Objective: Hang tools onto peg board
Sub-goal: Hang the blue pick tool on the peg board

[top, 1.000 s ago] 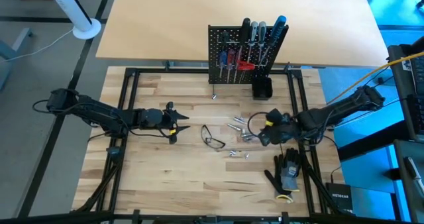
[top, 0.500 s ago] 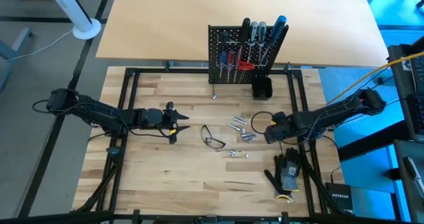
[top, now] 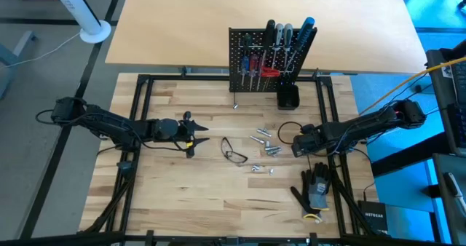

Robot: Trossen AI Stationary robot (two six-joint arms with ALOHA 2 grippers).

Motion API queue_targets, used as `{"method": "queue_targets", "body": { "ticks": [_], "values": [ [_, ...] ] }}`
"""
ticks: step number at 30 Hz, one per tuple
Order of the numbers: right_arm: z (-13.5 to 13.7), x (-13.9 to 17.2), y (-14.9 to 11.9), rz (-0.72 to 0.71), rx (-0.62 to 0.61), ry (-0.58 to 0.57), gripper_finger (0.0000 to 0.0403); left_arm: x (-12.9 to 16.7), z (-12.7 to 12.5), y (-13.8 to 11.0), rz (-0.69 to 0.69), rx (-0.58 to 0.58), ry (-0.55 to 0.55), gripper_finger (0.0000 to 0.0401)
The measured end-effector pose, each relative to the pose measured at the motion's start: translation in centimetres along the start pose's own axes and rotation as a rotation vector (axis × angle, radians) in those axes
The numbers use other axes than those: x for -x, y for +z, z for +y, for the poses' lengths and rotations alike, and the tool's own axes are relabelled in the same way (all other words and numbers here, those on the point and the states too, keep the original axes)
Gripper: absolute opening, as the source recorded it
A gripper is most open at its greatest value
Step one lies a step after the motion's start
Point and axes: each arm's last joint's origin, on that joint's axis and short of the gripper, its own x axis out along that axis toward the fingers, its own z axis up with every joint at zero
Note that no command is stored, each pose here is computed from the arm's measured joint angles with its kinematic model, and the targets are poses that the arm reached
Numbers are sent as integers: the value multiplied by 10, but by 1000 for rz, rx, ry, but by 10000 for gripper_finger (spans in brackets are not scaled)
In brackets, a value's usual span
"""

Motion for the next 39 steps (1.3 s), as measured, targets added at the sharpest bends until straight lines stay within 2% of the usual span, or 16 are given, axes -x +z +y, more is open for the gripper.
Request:
{"method": "queue_targets", "body": {
  "ticks": [10, 21, 27, 39],
  "values": [
    [-1, -1, 0, -25, -1, -3, 140, 0, 0, -1, 10, -2, -1, 172],
    [0, -2, 2, -61, -1, -6, 49, 0, 0, -1, 9, -2, -1, 172],
    [0, -2, 2, -79, 9, -1, 15, 0, 0, -1, 10, -2, -1, 172],
    [1, -5, 4, -157, 22, 15, 2, 0, 0, -1, 9, -2, -1, 172]
  ]
}}
